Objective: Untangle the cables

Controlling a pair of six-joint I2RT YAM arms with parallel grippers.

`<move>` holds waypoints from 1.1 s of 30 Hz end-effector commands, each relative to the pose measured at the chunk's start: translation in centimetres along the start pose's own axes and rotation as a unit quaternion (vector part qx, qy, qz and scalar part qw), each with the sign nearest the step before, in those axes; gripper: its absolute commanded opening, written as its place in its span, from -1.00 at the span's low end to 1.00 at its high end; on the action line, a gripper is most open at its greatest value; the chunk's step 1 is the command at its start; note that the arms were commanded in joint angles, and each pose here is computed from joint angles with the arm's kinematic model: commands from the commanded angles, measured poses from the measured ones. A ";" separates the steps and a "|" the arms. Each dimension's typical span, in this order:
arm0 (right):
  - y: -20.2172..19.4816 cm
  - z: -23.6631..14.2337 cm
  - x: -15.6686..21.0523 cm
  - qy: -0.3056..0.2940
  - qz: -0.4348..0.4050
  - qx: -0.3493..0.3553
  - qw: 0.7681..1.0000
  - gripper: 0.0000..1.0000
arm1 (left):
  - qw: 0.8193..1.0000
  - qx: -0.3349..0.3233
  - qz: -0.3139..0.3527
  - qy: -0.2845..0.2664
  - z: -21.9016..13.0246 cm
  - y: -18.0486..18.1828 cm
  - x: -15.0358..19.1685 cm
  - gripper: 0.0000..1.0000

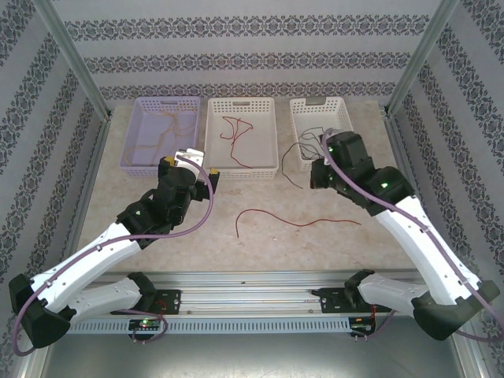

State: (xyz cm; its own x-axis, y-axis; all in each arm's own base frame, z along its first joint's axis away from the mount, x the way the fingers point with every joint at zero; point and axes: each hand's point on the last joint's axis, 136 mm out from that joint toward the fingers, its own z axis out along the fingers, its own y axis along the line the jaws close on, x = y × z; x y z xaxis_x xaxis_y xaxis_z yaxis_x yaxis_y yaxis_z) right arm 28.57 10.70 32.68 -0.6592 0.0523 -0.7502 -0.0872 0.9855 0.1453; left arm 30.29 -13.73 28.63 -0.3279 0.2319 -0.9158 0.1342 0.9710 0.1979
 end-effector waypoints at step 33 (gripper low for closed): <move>-11.7 18.0 -7.0 0.106 -0.010 0.232 0.967 -1.00 | 1.000 0.013 0.014 0.008 0.9 -0.8 0.5 1.00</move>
State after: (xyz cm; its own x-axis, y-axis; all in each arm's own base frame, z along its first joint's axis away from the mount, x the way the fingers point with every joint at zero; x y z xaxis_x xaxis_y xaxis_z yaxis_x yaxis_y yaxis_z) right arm 46.57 2.59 24.79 -0.7983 0.0624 -0.5991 0.2014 0.9650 -0.1678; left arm 30.58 -14.63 27.54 -0.3505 0.2529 -0.9018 0.1702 0.9640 0.2042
